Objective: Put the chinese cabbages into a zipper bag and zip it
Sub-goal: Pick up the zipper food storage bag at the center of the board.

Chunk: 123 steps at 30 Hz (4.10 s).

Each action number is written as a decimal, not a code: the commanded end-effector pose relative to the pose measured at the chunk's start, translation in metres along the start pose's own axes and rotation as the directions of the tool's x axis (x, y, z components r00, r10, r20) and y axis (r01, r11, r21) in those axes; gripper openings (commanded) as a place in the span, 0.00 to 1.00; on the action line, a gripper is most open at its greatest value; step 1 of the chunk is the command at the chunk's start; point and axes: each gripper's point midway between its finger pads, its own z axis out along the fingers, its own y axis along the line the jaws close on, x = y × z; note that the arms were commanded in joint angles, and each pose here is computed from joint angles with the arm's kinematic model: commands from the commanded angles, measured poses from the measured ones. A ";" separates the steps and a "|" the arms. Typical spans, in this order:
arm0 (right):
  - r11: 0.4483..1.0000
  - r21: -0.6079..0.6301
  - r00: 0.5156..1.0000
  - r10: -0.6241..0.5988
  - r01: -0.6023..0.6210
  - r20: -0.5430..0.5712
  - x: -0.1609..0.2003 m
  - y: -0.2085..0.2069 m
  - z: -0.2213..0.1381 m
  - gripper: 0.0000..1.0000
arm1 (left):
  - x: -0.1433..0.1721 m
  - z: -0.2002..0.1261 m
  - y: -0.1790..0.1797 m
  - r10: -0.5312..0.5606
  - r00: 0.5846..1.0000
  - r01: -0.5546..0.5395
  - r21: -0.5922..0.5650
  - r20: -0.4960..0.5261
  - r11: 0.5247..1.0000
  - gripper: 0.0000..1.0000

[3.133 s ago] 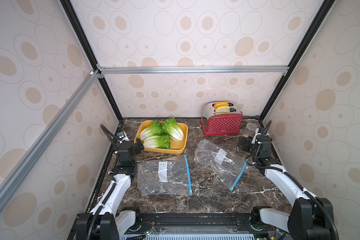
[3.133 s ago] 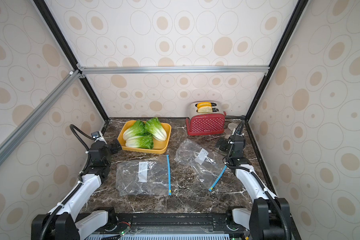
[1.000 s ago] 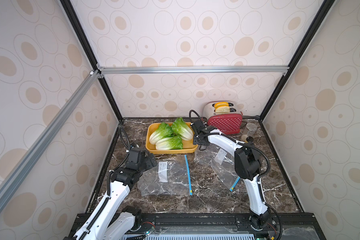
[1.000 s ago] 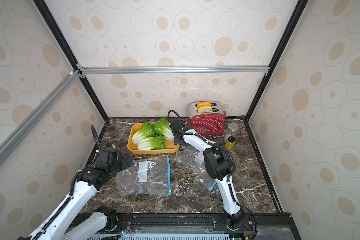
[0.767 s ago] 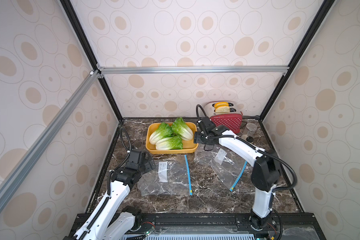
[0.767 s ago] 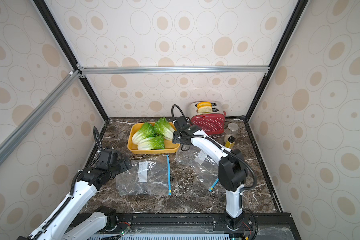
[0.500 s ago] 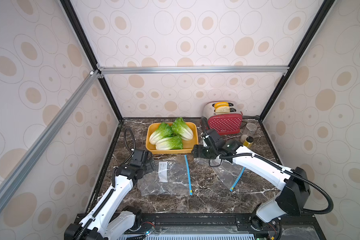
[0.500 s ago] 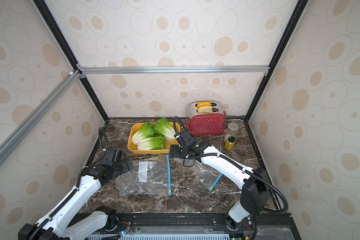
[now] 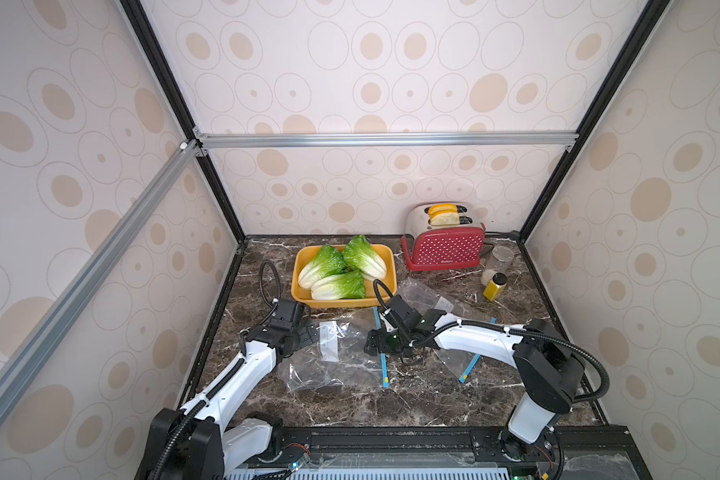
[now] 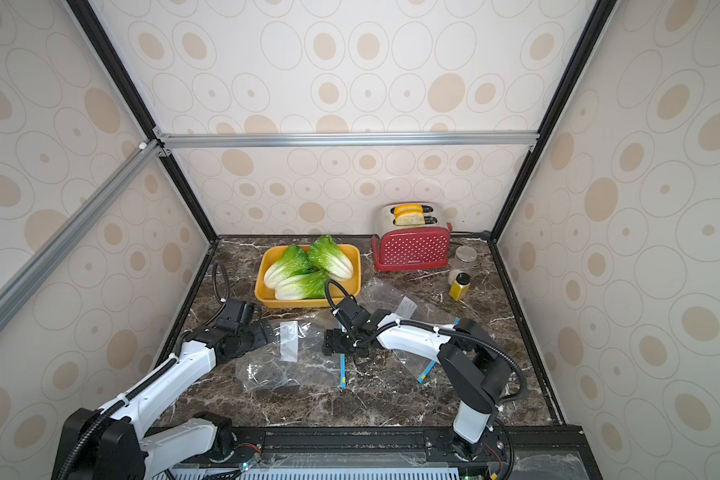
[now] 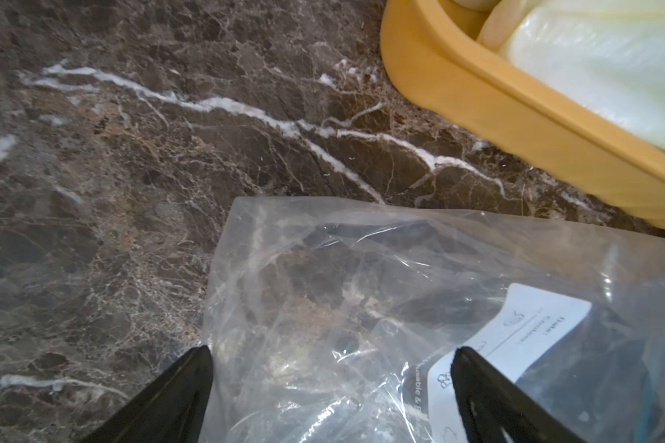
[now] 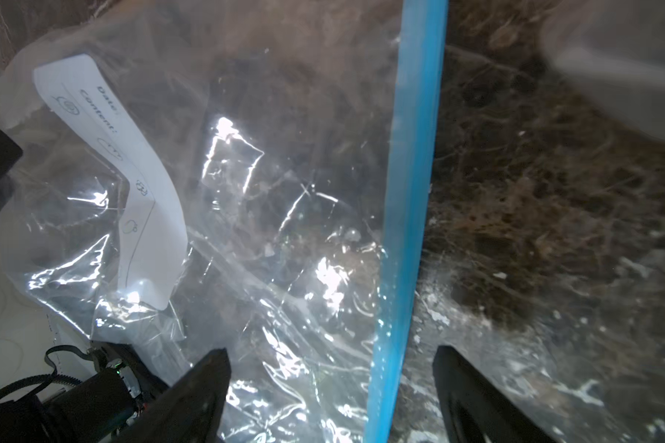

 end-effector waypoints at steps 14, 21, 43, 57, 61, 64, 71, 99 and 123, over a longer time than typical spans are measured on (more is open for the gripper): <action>0.959 -0.280 0.998 -0.039 0.050 0.046 -0.006 0.047 -0.026 0.68 | 0.020 0.025 0.010 -0.004 0.999 0.002 -0.048 -0.048 0.999 0.99; 0.933 -0.333 0.986 -0.092 0.135 0.142 -0.012 0.061 -0.059 0.36 | 0.011 0.018 -0.002 -0.010 0.999 0.010 0.002 -0.032 1.000 0.99; 0.919 -0.164 0.911 -0.307 0.359 0.276 -0.010 0.059 -0.073 0.02 | -0.026 -0.099 -0.063 -0.046 0.999 0.042 0.361 0.003 0.932 0.98; 0.874 -0.169 0.863 -0.388 0.457 0.324 -0.007 0.074 -0.075 0.02 | -0.024 -0.124 -0.141 0.072 0.997 -0.079 0.475 0.034 0.877 0.90; 0.855 -0.201 0.853 -0.399 0.479 0.336 -0.006 0.083 -0.078 0.02 | -0.023 -0.121 -0.162 0.077 0.997 -0.079 0.533 0.026 0.842 0.83; 0.859 -0.187 0.851 -0.398 0.477 0.341 -0.007 0.081 -0.077 0.02 | -0.021 -0.119 -0.177 0.106 0.994 -0.101 0.542 0.022 0.834 0.82; 0.856 -0.214 0.851 -0.377 0.471 0.366 -0.008 0.087 -0.085 0.02 | -0.010 -0.108 -0.202 0.155 0.988 -0.136 0.557 0.012 0.819 0.78; 0.884 -0.156 0.858 -0.363 0.440 0.363 -0.016 0.078 -0.079 0.02 | 0.003 -0.087 -0.191 0.199 0.980 -0.166 0.501 -0.011 0.849 0.19; 0.877 -0.222 0.859 -0.317 0.427 0.401 -0.016 0.086 -0.128 0.43 | -0.013 -0.113 -0.190 0.265 0.957 -0.286 0.522 0.117 0.804 0.00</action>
